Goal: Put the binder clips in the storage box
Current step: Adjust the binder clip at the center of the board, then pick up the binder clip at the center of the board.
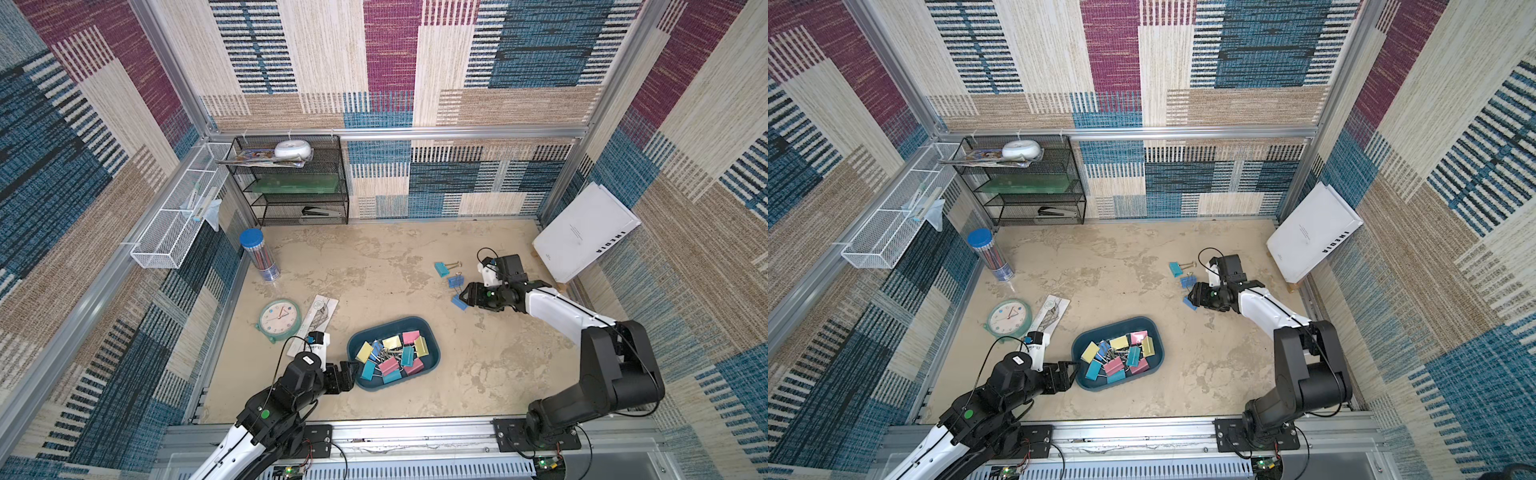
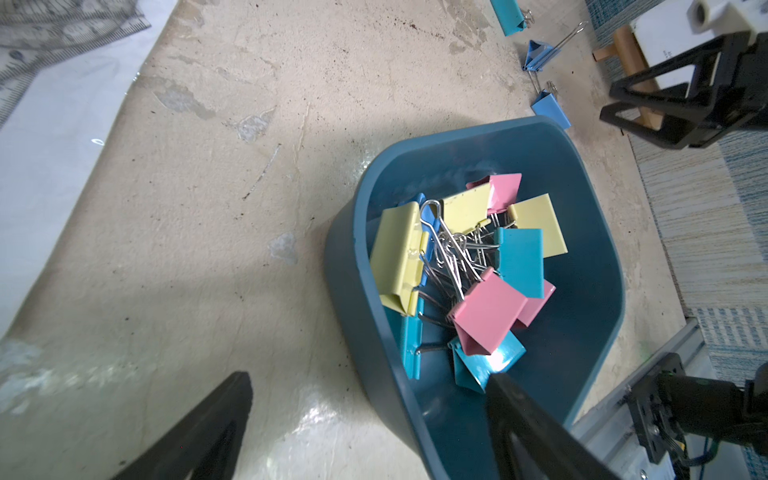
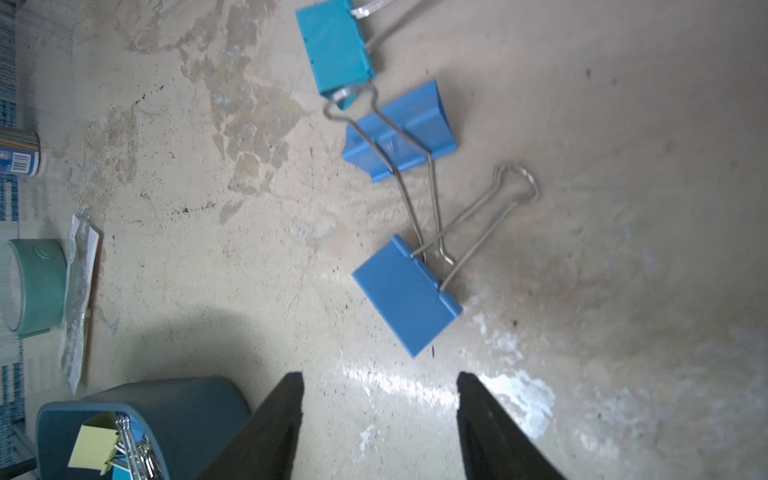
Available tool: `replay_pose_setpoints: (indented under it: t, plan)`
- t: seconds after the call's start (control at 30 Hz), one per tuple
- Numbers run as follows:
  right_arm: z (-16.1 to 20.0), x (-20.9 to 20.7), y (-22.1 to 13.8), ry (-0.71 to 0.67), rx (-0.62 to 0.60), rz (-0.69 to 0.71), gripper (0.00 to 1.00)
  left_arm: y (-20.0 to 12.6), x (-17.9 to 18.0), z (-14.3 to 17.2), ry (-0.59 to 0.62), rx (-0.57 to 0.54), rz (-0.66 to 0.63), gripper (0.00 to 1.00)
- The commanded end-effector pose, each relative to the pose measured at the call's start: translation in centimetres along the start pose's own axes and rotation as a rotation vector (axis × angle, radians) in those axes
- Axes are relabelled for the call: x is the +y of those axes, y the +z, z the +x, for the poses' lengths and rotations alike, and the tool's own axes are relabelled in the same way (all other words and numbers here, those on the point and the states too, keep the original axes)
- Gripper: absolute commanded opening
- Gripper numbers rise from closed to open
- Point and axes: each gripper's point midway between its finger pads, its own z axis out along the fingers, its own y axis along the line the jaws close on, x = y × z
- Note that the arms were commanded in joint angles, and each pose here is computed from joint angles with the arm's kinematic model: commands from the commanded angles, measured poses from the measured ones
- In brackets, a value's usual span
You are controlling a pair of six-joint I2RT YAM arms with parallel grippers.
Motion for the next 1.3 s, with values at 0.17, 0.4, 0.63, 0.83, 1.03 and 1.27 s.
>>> replay_pose_setpoints:
  t: [0.17, 0.4, 0.63, 0.83, 1.03, 1.27]
  plan:
    - [1.7, 1.4, 1.2, 0.178, 0.012, -0.132, 0.73, 0.0, 0.0, 0.2, 0.004, 0.004, 0.009, 0.92]
    - [1.8, 0.9, 2.5, 0.196, 0.02, -0.052, 0.73, 0.0, 0.0, 0.2, 0.003, 0.001, 0.007, 0.92]
    - [1.0, -0.7, 3.7, 0.179, 0.027, 0.043, 0.72, -0.1, 0.0, 0.2, 0.004, 0.0, 0.011, 0.92]
    - [-1.1, -1.3, 5.4, 0.155, 0.035, 0.091, 0.72, -0.2, -0.1, 0.2, 0.002, -0.005, 0.016, 0.92]
    - [-2.9, -0.6, 6.9, 0.135, 0.052, 0.08, 0.71, -0.3, -0.1, 0.2, 0.003, -0.01, 0.02, 0.92]
    - [-2.5, -1.7, 7.0, 0.097, 0.068, 0.15, 0.72, -0.3, -0.2, 0.1, 0.005, -0.011, 0.024, 0.92]
